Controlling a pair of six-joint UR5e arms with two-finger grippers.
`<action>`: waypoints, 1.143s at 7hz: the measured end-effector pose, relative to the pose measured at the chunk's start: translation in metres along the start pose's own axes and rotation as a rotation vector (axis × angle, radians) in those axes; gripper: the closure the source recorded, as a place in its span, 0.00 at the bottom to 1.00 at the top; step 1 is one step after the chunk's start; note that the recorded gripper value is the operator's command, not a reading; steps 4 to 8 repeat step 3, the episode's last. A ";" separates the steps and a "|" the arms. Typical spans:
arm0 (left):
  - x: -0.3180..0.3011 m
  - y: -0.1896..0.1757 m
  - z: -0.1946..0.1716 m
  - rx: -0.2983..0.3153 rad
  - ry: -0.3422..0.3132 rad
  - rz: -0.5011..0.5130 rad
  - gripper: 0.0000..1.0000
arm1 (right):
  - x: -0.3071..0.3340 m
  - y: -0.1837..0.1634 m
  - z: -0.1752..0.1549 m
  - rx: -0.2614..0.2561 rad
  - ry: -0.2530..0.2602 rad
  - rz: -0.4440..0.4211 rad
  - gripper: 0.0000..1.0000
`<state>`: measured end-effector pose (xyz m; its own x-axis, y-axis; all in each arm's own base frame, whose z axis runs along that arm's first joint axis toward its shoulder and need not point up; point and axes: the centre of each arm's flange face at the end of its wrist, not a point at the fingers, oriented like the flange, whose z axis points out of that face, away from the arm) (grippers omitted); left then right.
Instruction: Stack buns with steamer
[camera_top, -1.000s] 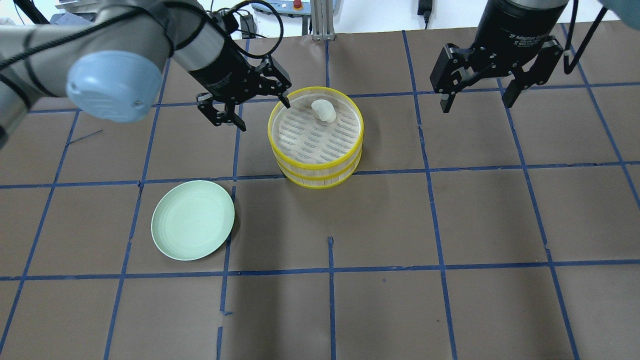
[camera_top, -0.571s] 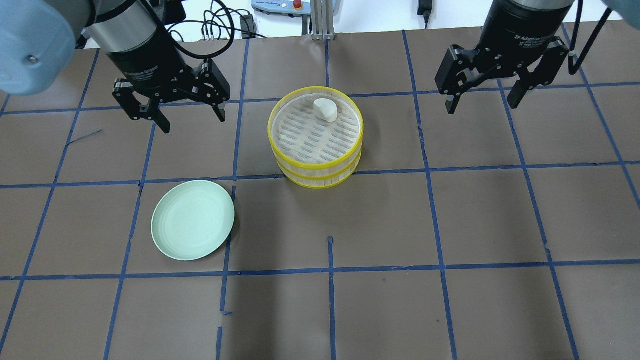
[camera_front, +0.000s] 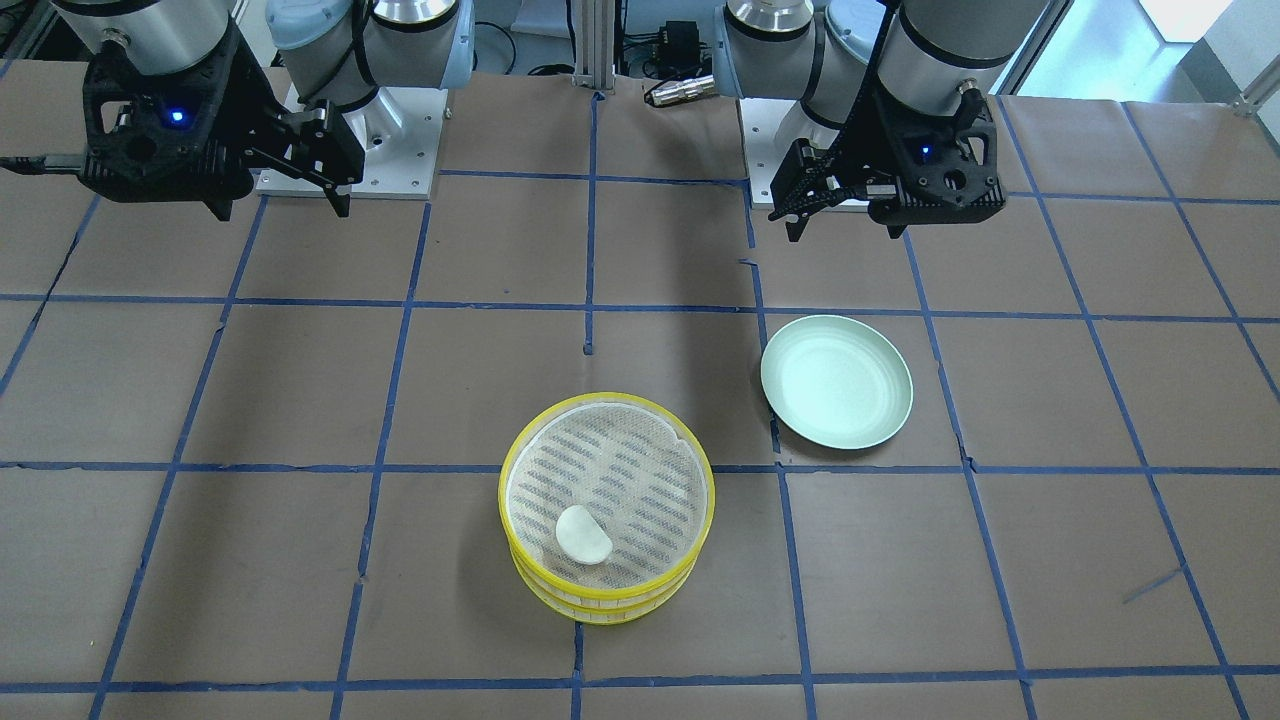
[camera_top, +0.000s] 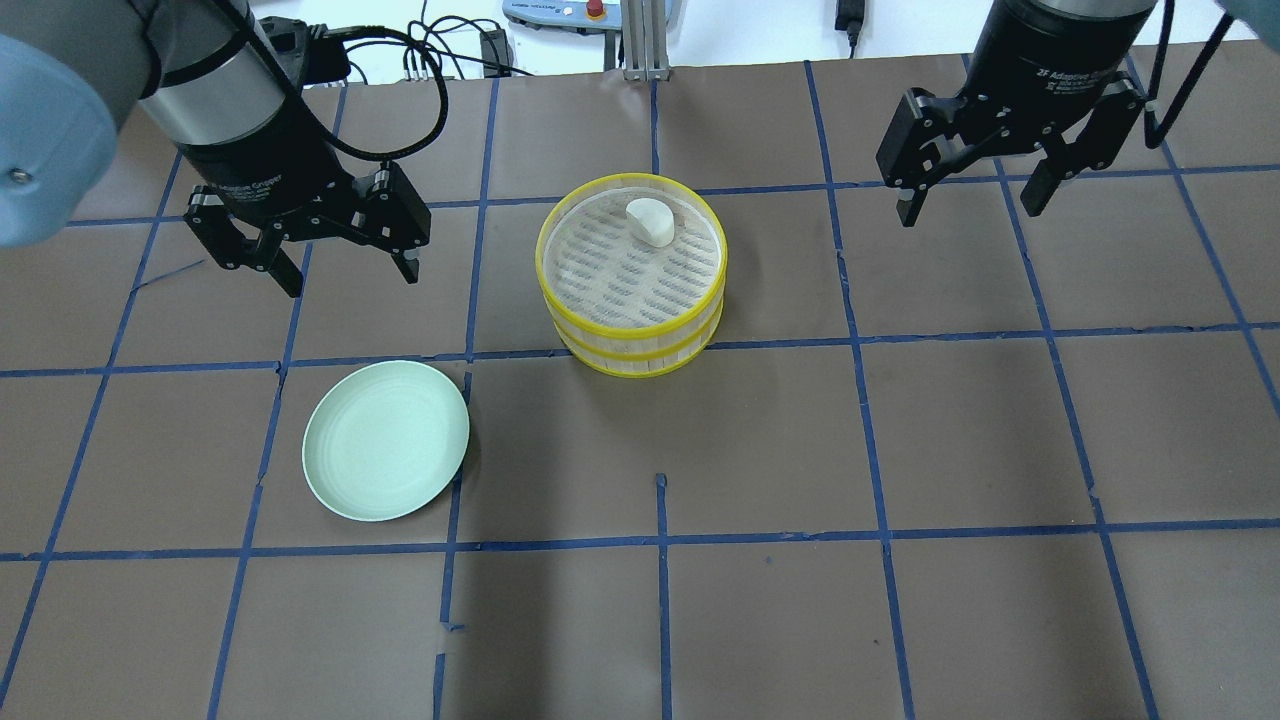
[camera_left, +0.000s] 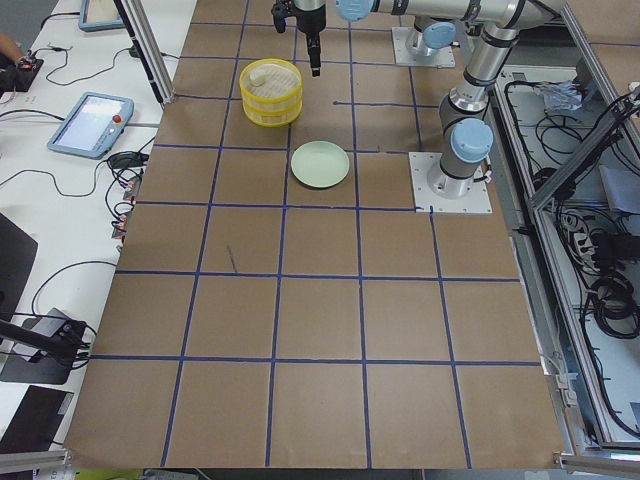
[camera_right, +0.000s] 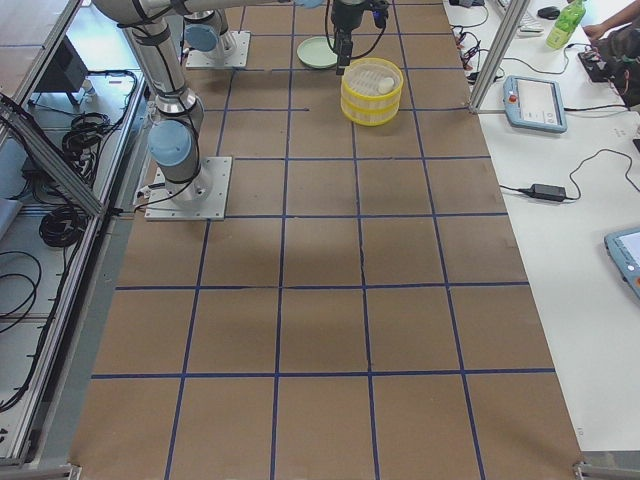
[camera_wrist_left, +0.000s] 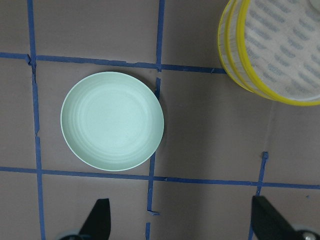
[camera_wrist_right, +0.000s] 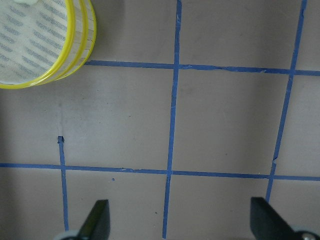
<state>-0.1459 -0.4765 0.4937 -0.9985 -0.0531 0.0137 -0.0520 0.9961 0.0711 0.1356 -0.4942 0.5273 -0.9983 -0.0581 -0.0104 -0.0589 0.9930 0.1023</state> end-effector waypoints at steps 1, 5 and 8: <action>0.000 -0.003 -0.002 0.029 0.002 0.047 0.00 | 0.000 0.000 0.000 0.000 0.000 0.000 0.00; 0.000 -0.007 -0.004 0.064 -0.001 0.083 0.00 | 0.000 0.000 0.000 0.000 0.000 0.000 0.00; 0.000 -0.007 -0.004 0.064 -0.001 0.083 0.00 | 0.000 0.000 0.000 0.000 0.000 0.000 0.00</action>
